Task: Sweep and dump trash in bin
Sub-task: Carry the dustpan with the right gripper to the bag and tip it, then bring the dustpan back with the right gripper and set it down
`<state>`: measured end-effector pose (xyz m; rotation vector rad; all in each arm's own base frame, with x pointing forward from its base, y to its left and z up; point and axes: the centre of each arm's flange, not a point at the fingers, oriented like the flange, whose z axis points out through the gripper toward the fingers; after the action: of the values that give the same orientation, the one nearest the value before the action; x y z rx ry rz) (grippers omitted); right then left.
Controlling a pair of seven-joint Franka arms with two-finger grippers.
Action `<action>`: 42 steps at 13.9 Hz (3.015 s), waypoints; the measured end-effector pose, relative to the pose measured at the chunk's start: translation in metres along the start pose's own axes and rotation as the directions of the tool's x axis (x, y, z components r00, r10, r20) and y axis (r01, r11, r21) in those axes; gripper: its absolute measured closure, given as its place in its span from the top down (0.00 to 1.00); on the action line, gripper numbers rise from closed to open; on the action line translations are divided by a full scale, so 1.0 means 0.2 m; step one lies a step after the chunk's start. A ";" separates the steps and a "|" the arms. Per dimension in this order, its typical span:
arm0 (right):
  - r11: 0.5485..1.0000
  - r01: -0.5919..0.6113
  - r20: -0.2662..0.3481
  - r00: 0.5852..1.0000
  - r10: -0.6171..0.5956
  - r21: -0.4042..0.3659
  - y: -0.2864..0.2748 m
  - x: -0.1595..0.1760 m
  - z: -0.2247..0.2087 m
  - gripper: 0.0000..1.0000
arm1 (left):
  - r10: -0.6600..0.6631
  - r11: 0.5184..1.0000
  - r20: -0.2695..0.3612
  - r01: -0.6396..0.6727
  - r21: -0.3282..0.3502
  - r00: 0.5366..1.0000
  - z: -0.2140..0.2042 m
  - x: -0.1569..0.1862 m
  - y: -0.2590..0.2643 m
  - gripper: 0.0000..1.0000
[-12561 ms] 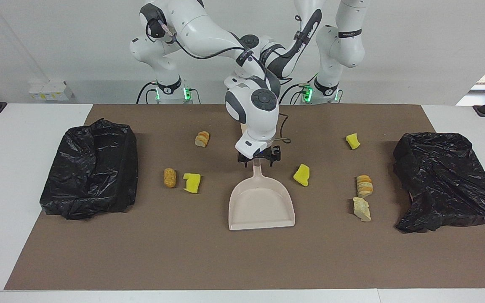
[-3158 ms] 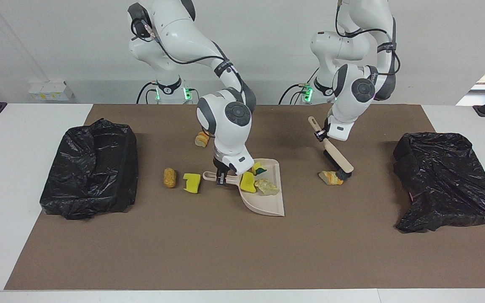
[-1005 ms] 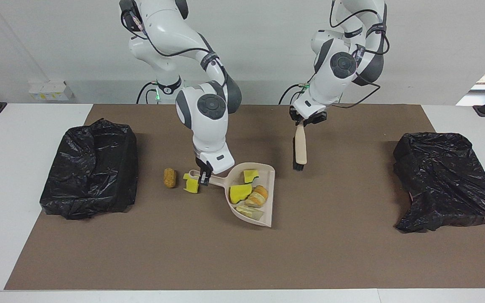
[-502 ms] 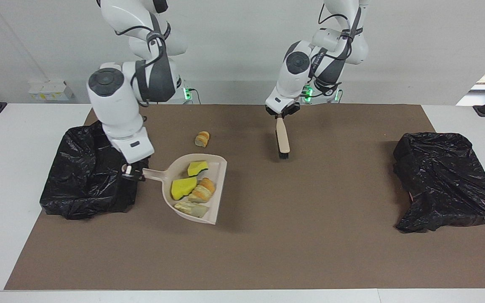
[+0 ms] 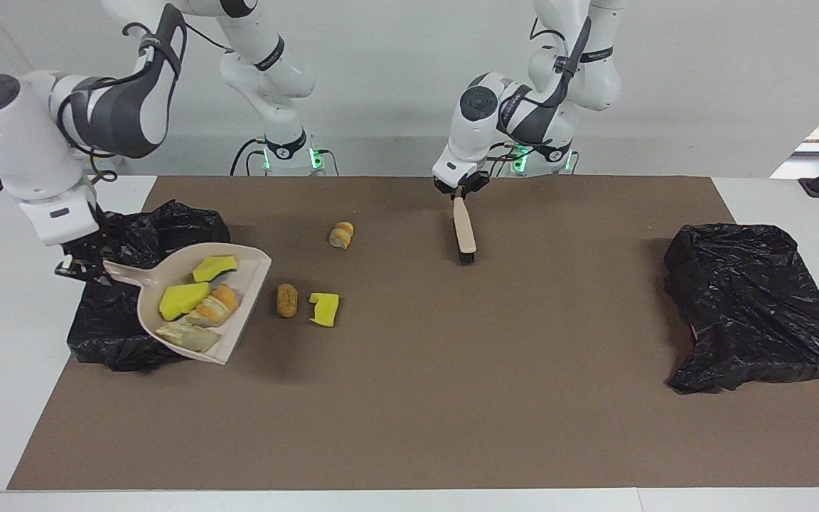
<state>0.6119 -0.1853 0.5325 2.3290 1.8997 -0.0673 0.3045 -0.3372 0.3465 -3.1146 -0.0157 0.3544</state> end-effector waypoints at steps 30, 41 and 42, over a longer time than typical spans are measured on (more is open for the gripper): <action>0.889 0.407 0.808 0.440 -0.392 0.210 -0.33 0.42 -0.44 0.31 | 0.040 0.996 -0.164 -0.051 -0.067 0.986 -1.10 0.95 -1.63 1.00; 0.977 -0.136 0.433 0.880 0.196 -0.166 -0.55 1.54 -0.27 0.31 | 0.058 0.997 -0.198 -0.065 -0.029 0.978 -1.50 0.87 -1.61 1.00; 0.958 -0.216 0.401 0.874 0.276 -0.188 -0.57 1.71 -0.23 0.31 | 0.061 0.997 -0.197 -0.068 -0.029 0.979 -1.50 0.88 -1.60 1.00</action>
<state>0.5684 0.1761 0.5275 2.2157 1.3480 -0.3718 0.5395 -0.0166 0.6012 -3.1747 0.0812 0.0465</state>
